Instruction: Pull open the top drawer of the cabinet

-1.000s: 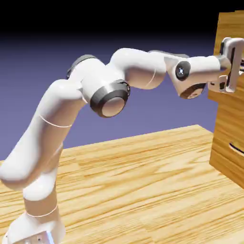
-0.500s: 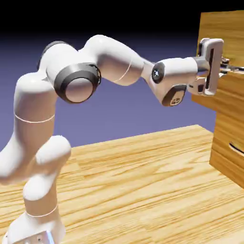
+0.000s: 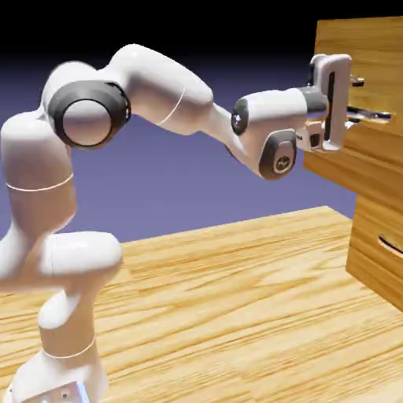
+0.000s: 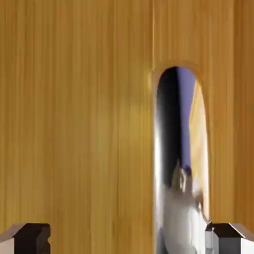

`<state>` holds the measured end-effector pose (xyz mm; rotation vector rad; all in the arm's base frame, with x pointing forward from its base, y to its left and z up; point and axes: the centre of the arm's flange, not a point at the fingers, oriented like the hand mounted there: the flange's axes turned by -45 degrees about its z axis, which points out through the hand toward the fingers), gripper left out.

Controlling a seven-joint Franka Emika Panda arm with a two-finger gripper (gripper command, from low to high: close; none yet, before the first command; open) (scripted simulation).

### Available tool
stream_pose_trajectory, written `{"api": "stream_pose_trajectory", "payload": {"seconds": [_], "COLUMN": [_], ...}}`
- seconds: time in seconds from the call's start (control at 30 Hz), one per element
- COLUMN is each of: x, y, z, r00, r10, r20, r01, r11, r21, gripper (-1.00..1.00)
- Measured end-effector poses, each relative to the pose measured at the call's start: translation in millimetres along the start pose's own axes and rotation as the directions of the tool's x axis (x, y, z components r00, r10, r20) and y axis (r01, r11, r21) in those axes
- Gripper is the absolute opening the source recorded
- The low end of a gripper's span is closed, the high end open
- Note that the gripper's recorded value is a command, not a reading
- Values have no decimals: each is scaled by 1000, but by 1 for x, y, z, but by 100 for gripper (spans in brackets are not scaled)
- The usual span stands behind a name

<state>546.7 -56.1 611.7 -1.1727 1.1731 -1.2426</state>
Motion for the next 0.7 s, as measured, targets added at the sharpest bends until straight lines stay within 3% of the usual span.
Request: {"api": "stream_pose_trajectory", "payload": {"seconds": [0.27,0.6,0.63,0.7], "x": [-2,-2,-2,1], "y": [20,18,17,18], "z": [3,-33,-36,-36], "r00": [1000,1000,1000,1000], "r10": [7,7,7,7], "r20": [12,12,12,7], "r01": [-6,-6,-6,-6], "r11": [999,999,999,999], "r21": [-51,-50,-50,-51], "gripper": [-100,-100,100,100]}}
